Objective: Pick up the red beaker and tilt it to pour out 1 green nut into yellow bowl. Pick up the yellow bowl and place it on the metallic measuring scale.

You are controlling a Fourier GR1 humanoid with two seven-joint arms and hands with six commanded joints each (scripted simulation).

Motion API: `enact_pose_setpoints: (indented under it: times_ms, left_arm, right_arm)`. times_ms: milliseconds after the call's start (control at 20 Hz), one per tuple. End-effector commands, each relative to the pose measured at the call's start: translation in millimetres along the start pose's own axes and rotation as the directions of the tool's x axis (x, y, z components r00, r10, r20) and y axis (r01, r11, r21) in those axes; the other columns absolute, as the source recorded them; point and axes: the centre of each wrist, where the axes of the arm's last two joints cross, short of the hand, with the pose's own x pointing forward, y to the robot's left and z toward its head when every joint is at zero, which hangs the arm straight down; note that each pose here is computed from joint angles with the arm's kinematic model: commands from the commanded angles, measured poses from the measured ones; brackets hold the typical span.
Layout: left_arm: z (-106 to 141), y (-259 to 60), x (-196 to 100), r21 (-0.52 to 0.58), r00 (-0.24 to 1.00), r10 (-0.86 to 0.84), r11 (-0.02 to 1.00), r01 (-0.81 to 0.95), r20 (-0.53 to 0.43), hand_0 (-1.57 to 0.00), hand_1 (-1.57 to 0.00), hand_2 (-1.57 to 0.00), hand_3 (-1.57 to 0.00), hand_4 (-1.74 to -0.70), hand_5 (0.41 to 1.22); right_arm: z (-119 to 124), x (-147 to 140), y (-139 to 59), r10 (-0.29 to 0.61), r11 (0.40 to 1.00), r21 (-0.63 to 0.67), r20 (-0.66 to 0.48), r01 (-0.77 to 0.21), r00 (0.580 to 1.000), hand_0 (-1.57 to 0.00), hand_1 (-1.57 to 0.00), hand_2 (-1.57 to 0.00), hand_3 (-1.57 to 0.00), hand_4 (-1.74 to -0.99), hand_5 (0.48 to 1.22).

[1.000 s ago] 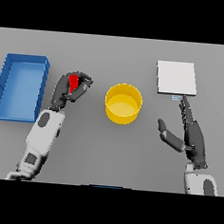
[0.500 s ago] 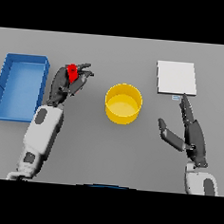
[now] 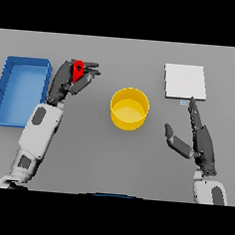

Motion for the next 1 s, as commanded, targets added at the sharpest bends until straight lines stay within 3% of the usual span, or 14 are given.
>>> enact_pose_setpoints:
  times_ms: [0, 200, 500, 800, 850, 950]
  left_arm:
    - [-0.4, -0.2, 3.0, -0.015, 0.999, -0.046, 0.999, 0.046, -0.008, -1.56, -1.56, -1.56, -1.56, -1.73, 1.138]
    - [-7.4, 3.4, 23.5, -0.106, 0.959, -0.284, 0.953, 0.284, 0.015, -1.57, -1.57, -1.57, -1.56, -1.74, 1.120]
    - [-23.6, -13.4, 56.6, -0.249, 0.784, -0.614, 0.748, 0.615, 0.094, -1.57, -1.57, -1.57, -1.57, -1.74, 1.139]
    - [-35.2, -42.8, 78.6, -0.325, 0.464, -0.856, 0.382, 0.865, 0.230, -1.57, -1.57, -1.57, -1.57, -1.74, 1.197]
    - [-37.0, -45.3, 79.0, -0.343, 0.405, -0.881, 0.312, 0.886, 0.245, -1.57, -1.57, -1.57, -1.57, -1.69, 1.202]
    - [-41.2, -50.8, 84.2, -0.351, 0.295, -0.906, 0.182, 0.919, 0.304, -1.57, -1.57, -1.57, -1.44, -1.70, 1.209]
  right_arm:
    - [-0.2, -2.9, -2.1, 0.005, 1.000, 0.005, -0.009, -0.005, 1.000, 0.00, 0.00, 0.00, 0.00, -1.213, 0.662]
    - [3.4, -2.4, -2.2, 0.011, 1.000, 0.003, -0.014, -0.011, 1.000, 0.00, 0.00, 0.00, 0.00, -1.194, 0.658]
    - [3.7, 2.9, -2.8, 0.010, 1.000, 0.016, -0.014, -0.010, 1.000, 0.00, 0.00, 0.00, 0.00, -1.178, 0.667]
    - [-0.6, 4.9, 0.7, -0.017, 1.000, 0.008, -0.026, 0.017, 1.000, 0.00, 0.00, 0.00, 0.00, -1.187, 0.676]
    - [1.9, 4.7, 3.5, -0.020, 1.000, 0.011, -0.031, 0.021, 0.999, 0.00, 0.00, 0.00, 0.00, -1.191, 0.675]
    - [4.2, 5.5, 3.7, -0.027, 0.999, 0.016, -0.039, 0.028, 0.999, 0.00, 0.00, 0.00, 0.00, -1.191, 0.675]
